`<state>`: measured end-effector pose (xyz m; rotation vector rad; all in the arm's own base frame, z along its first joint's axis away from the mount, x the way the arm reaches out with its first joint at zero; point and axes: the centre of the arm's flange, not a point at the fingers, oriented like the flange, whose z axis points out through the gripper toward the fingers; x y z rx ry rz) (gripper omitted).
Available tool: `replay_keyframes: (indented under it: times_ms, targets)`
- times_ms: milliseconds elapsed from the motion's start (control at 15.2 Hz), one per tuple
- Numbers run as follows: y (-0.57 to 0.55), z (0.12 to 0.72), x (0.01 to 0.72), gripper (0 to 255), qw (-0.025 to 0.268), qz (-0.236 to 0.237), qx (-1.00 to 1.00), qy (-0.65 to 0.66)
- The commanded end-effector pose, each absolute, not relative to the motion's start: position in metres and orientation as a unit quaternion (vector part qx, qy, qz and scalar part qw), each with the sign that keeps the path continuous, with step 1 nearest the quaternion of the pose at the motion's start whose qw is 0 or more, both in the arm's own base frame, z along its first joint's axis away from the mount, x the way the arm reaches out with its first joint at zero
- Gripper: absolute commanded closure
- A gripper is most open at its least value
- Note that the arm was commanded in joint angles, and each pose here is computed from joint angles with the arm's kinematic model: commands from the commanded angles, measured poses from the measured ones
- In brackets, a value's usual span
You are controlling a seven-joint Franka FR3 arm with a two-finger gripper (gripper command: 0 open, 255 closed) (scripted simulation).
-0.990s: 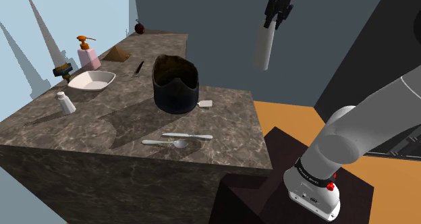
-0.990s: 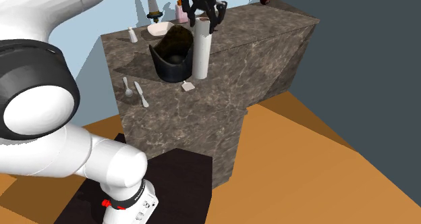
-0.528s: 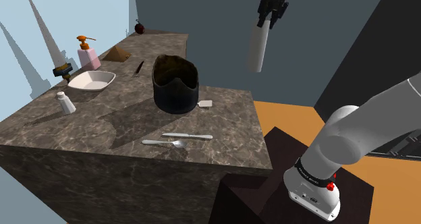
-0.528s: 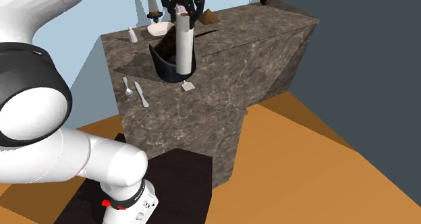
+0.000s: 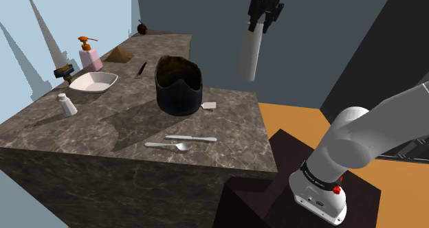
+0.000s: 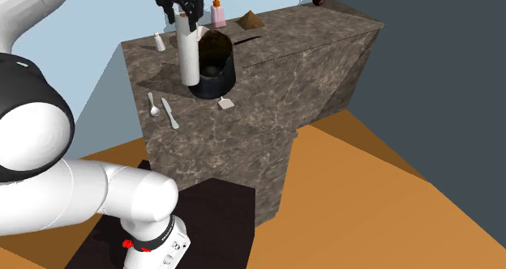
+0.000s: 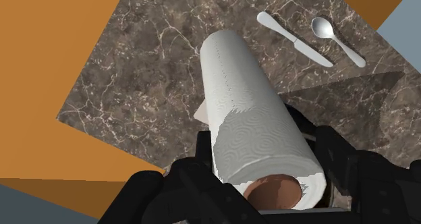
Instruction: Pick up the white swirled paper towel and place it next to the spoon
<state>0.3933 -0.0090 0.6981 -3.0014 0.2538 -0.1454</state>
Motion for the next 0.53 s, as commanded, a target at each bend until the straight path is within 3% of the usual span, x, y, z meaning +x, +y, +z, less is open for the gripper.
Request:
replay_keyframes:
  times_ms: [0, 462]
  targets:
    - [0.017, 0.699, 0.39, 255, 0.063, -0.048, -0.993, 0.085]
    - [0.109, 0.7, 0.382, 255, 0.063, -0.048, -0.993, 0.085]
